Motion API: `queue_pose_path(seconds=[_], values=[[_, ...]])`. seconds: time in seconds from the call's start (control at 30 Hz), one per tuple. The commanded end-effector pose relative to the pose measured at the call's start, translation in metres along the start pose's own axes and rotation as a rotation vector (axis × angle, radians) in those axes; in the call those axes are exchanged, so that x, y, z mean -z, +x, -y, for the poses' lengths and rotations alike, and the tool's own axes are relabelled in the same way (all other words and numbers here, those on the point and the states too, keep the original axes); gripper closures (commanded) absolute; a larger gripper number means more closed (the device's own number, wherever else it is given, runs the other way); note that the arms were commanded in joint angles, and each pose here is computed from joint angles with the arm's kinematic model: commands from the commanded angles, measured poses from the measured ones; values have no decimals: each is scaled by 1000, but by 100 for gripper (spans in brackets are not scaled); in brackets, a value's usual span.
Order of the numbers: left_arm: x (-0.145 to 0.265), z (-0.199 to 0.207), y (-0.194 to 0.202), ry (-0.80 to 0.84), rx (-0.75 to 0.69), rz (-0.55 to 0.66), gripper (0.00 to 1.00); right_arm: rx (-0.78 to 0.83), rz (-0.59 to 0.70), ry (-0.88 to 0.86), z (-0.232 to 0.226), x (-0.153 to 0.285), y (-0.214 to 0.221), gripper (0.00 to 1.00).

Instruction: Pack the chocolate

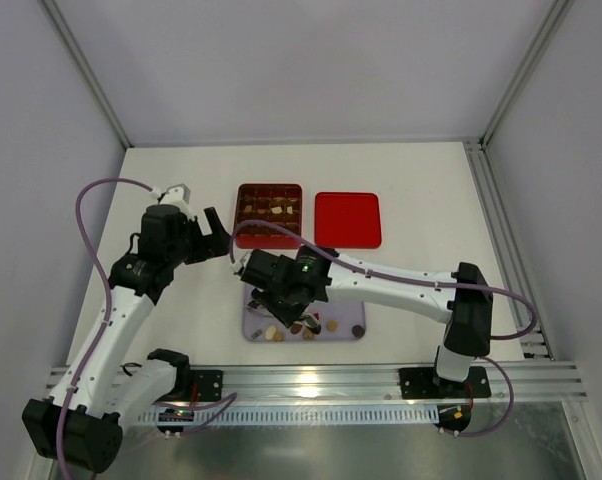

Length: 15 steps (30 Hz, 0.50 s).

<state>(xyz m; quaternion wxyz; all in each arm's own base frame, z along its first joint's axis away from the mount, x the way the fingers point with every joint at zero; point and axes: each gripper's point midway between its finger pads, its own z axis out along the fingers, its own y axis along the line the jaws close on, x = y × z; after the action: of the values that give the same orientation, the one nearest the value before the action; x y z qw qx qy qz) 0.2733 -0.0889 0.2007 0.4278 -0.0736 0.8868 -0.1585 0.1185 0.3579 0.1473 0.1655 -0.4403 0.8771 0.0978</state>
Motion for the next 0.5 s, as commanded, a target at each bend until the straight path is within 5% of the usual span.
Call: queue_pose_path(seconds=[0.0, 0.47], values=[[8, 2, -16, 4, -7, 58, 0, -33, 127, 9, 15, 34, -25, 68], [8, 2, -16, 3, -6, 58, 0, -193, 281, 101, 108, 49, -104, 68]])
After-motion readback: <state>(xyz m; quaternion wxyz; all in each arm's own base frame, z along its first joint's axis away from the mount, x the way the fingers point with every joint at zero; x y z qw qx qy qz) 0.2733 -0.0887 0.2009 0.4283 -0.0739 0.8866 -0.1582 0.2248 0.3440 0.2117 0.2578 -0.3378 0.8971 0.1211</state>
